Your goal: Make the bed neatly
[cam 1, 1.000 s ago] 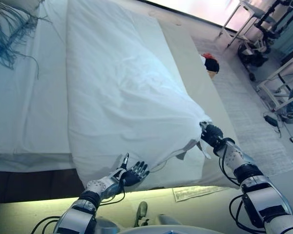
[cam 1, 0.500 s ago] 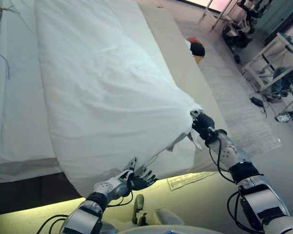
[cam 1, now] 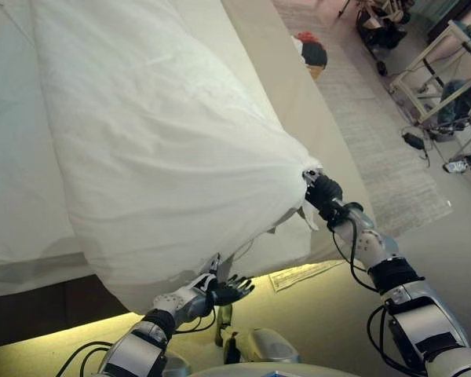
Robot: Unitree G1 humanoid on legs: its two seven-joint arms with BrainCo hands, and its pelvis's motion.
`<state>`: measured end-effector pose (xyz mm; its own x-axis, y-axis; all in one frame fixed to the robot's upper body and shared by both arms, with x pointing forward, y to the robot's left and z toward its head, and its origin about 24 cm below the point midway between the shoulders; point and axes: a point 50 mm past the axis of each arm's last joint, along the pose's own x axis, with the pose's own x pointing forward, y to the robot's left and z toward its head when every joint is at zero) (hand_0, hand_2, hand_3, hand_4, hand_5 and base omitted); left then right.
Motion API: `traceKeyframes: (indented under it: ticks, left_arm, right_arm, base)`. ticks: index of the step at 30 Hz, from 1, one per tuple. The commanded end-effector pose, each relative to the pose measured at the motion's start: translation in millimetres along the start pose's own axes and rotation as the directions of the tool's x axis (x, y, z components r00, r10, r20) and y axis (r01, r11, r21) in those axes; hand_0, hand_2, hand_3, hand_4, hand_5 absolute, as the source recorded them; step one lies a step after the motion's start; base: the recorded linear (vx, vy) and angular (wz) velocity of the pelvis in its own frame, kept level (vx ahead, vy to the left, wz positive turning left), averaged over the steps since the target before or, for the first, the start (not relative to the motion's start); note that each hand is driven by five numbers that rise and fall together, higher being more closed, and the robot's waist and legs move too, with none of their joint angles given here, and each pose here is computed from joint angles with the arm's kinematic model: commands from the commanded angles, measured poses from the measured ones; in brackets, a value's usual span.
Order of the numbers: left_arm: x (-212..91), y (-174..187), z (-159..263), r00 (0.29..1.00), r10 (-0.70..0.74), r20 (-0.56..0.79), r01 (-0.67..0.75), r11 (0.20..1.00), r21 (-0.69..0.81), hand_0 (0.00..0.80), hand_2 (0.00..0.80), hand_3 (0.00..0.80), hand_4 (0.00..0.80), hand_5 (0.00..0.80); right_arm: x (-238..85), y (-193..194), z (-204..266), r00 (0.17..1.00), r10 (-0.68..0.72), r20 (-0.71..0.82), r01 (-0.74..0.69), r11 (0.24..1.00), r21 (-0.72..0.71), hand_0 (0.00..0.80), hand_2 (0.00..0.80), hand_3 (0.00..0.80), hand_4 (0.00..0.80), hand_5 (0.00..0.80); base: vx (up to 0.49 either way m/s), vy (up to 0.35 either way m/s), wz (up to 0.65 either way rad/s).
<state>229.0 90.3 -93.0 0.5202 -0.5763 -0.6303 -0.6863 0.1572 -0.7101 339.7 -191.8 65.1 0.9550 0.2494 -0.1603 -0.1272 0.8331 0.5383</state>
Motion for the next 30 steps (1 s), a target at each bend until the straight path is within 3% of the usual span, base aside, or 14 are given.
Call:
traceKeyframes:
  ticks: [1, 6, 13, 24, 30]
  left_arm:
    - [13.9, -54.9, -14.0, 0.97, -0.243, -0.002, 0.243, 0.97, -0.02, 0.0, 0.0, 0.0, 0.0, 0.0]
    - [9.2, -91.5, -3.5, 0.892, -0.44, 0.099, 0.444, 0.896, -0.022, 0.0, 0.0, 0.0, 0.0, 0.0]
    - [5.1, -115.9, -5.1, 0.783, -0.601, 0.163, 0.609, 0.793, 0.003, 0.0, 0.0, 0.0, 0.0, 0.0]
    - [3.3, -104.2, 4.0, 0.76, -0.588, 0.277, 0.613, 0.79, -0.008, 0.0, 0.0, 0.0, 0.0, 0.0]
    - [6.2, -80.0, -2.0, 0.764, -0.556, 0.329, 0.598, 0.801, -0.035, 0.0, 0.0, 0.0, 0.0, 0.0]
  right_arm:
    - [-1.6, 18.7, 72.6, 0.963, 0.119, 0.243, -0.111, 0.993, -0.048, 0.8, 0.8, 0.8, 0.8, 0.8]
    - [-2.3, 13.1, 61.0, 0.972, 0.099, 0.211, -0.096, 0.995, -0.025, 0.8, 0.8, 0.8, 0.8, 0.8]
    - [-2.8, 4.8, 44.0, 0.981, 0.074, 0.178, -0.077, 0.997, 0.012, 0.8, 0.8, 0.8, 0.8, 0.8]
    - [-4.0, -0.1, 39.9, 0.986, 0.056, 0.16, -0.061, 0.998, 0.028, 0.8, 0.8, 0.8, 0.8, 0.8]
    - [-6.2, -9.1, 40.4, 0.986, 0.015, 0.167, -0.023, 0.999, 0.049, 0.8, 0.8, 0.8, 0.8, 0.8]
  base:
    - [0.008, -0.038, 0.01]
    - [0.002, -0.013, 0.0]
    - [0.009, -0.02, 0.0]
    - [0.001, 0.012, 0.01]
    - [-0.013, 0.069, 0.09]
